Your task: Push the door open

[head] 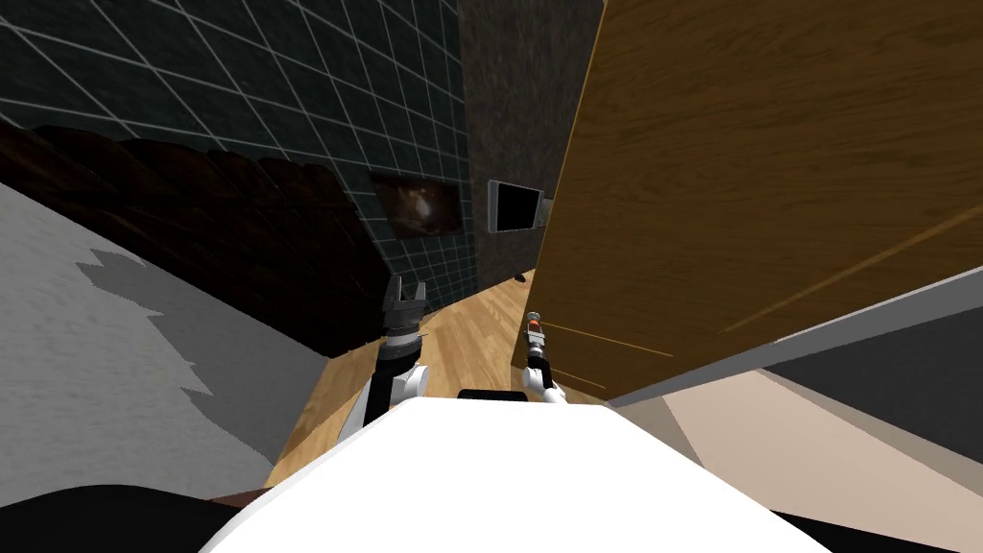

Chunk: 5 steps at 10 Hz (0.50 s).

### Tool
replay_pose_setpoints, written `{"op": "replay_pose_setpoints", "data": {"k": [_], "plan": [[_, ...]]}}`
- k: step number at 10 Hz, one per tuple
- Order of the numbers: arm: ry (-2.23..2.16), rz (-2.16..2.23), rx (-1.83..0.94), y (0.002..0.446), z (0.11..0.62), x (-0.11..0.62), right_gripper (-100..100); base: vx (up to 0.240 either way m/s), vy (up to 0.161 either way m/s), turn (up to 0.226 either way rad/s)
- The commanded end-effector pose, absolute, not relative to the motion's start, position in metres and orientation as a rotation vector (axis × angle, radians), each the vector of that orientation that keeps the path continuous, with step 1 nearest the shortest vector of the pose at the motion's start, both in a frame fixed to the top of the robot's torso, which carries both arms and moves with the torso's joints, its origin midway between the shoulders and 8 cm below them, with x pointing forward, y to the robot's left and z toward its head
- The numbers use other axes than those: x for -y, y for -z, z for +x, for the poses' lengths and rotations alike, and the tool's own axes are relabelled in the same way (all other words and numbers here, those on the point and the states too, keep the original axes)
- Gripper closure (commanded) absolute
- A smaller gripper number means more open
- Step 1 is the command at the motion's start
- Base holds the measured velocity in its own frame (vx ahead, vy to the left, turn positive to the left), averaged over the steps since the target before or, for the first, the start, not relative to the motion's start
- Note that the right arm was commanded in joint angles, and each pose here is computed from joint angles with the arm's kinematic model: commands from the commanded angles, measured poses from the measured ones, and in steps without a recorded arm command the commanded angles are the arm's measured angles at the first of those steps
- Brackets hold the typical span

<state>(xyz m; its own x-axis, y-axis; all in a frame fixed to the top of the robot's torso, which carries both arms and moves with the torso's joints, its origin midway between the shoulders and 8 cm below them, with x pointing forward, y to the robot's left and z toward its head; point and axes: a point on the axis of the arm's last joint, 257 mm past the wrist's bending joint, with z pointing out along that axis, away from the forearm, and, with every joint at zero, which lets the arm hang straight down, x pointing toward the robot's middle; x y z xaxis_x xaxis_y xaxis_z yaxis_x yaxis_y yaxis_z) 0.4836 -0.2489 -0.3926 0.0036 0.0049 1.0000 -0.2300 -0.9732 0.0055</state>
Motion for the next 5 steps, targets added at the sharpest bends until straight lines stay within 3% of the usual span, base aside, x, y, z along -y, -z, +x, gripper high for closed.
{"op": "replay_pose_setpoints", "data": {"k": [1, 5], "plan": [[-2.076, 2.077, 0.252, 0.392, 0.483, 0.266, 100, 0.139, 0.035, -0.033], [-2.041, 2.035, 0.299, 0.39, 0.48, 0.299, 100, 0.22, 0.05, -0.051]]}}
